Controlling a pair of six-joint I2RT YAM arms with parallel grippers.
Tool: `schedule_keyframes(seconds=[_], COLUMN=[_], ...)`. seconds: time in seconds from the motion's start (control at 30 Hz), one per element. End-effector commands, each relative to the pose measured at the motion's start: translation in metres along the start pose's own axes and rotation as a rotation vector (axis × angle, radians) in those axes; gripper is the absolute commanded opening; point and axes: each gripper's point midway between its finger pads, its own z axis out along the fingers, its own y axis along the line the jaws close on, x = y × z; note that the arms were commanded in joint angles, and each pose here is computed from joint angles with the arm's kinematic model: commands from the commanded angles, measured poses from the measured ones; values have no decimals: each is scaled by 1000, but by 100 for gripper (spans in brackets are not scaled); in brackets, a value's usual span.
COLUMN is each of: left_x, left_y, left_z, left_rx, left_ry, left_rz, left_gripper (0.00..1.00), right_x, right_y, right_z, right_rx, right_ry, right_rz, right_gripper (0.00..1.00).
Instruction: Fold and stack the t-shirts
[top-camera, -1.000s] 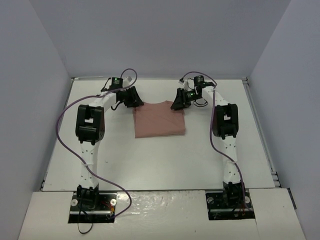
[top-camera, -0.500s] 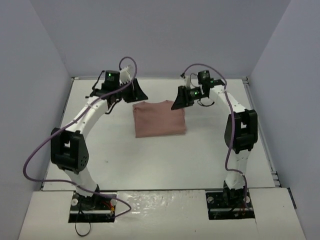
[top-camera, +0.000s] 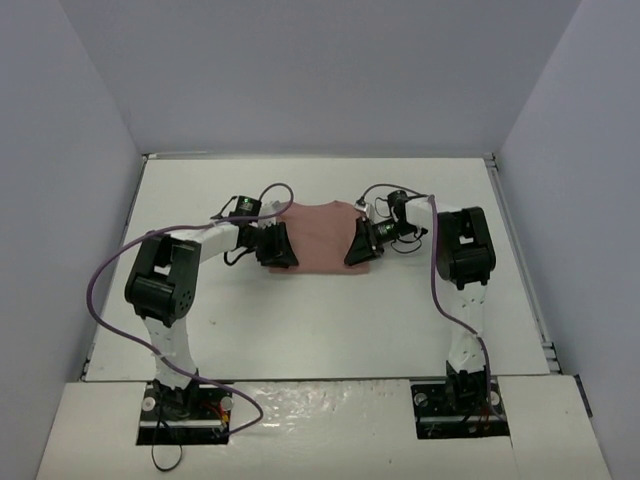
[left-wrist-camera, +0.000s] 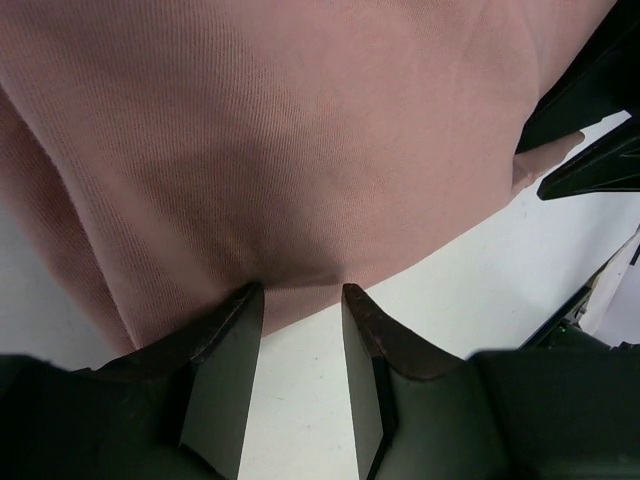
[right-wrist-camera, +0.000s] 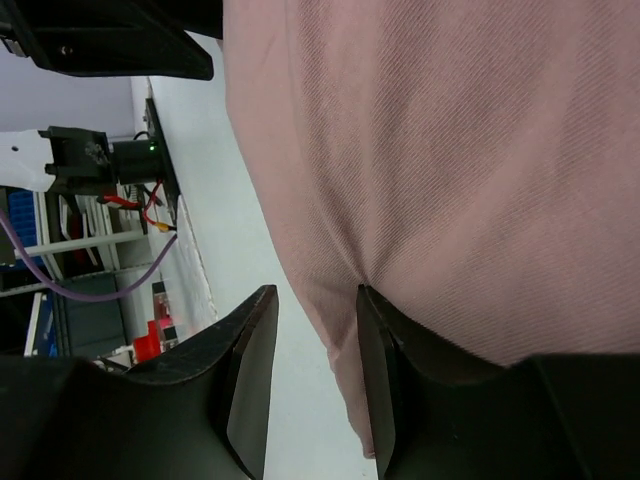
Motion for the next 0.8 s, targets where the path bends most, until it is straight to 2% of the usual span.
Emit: schedule_keyframes(seconds=[0.0, 0.13, 0.23, 0.3, 0.37, 0.43, 0.57, 0.67, 0.73, 0.77], left_x=[-1, -2, -33, -39, -62, -66, -77, -75, -67, -65], left_y=[30, 26, -7, -20, -43, -47, -53, -52, -54, -52], left_z=[3, -24, -70, -97, -141, -172, -244, -295, -335, -338], left_rx=[-116, -151, -162, -190, -232, -300, -426, -510, -570, -580], left_ry=[-18, -47, -171, -204, -312, -373, -536, -639, -723, -722], left_rz=[9, 22, 126, 164, 232, 250, 263, 256, 270, 266], left_gripper=[35, 35, 35, 35, 35, 35, 36, 47, 62, 67], right_x=[26, 1, -30, -51, -72, -87, -94, -87, -76, -71], right_y=[-29, -14, 7, 33, 46, 63, 98, 118, 121, 125], right_z=[7, -6, -29, -51, -87, -124, -189, -241, -279, -292], right_rx=[106, 255, 409, 470, 633, 748, 866, 959, 1047, 1072], right_ry=[65, 15, -65, -146, -251, -363, -559, -703, -789, -820], right_rz=[17, -40, -103, -145, -181, -195, -186, -172, -141, -137], right_gripper=[36, 36, 37, 38, 45, 49, 52, 54, 58, 60])
